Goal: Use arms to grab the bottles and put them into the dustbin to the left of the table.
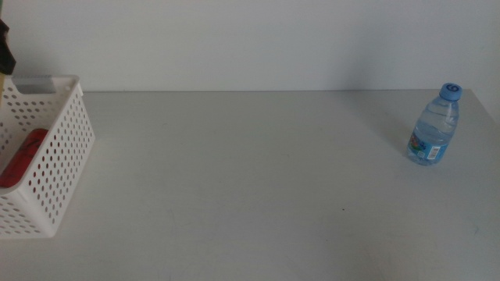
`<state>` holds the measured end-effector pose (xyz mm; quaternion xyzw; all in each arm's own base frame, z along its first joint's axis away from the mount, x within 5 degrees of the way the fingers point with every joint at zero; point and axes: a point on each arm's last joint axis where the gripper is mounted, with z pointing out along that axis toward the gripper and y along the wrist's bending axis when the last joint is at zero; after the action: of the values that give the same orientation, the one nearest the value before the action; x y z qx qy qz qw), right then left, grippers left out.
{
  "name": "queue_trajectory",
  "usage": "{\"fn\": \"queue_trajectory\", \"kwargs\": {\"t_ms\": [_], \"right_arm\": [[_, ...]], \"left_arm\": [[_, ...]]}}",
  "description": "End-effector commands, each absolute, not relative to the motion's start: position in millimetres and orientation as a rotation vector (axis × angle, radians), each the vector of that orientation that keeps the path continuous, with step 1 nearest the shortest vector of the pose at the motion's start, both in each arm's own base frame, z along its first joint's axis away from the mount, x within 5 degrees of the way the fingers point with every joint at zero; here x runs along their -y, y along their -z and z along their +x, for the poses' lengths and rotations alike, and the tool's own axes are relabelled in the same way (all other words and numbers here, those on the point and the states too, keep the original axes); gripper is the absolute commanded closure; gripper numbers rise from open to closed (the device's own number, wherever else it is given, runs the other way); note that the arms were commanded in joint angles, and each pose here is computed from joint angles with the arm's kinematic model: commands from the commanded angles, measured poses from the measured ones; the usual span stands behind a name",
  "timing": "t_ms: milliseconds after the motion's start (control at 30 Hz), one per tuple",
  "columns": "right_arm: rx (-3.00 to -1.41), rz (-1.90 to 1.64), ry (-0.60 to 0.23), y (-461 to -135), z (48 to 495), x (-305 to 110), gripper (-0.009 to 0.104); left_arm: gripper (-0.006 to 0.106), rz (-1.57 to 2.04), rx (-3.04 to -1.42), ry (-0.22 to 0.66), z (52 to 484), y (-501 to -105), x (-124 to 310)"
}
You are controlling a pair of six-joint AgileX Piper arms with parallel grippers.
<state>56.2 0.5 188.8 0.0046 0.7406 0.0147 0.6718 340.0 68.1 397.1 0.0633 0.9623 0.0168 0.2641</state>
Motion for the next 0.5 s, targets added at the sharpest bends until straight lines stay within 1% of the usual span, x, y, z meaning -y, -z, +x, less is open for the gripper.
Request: {"fn": "queue_trajectory", "kwargs": {"t_ms": [0,133,367,467], "right_arm": [[-1.556,-0.004,-0.019,-200.6,54.6,-0.6,0.001],[-1.556,-0.004,-0.019,-200.6,54.6,-0.6,0.001],[-1.556,-0.004,-0.019,-200.6,54.6,-0.6,0.001],[-1.556,-0.004,-0.019,-200.6,54.6,-0.6,0.001]], "left_arm": [[0.102,0.14,-2.481,-0.028,340.1,-416.5,-74.4],[0.102,0.102,-2.592,0.005,356.3,-386.5,-90.2],[0.101,0.063,-2.769,0.087,384.9,-330.2,-99.4],[0.096,0.058,-2.825,0.13,391.5,-312.8,-100.4]]}}
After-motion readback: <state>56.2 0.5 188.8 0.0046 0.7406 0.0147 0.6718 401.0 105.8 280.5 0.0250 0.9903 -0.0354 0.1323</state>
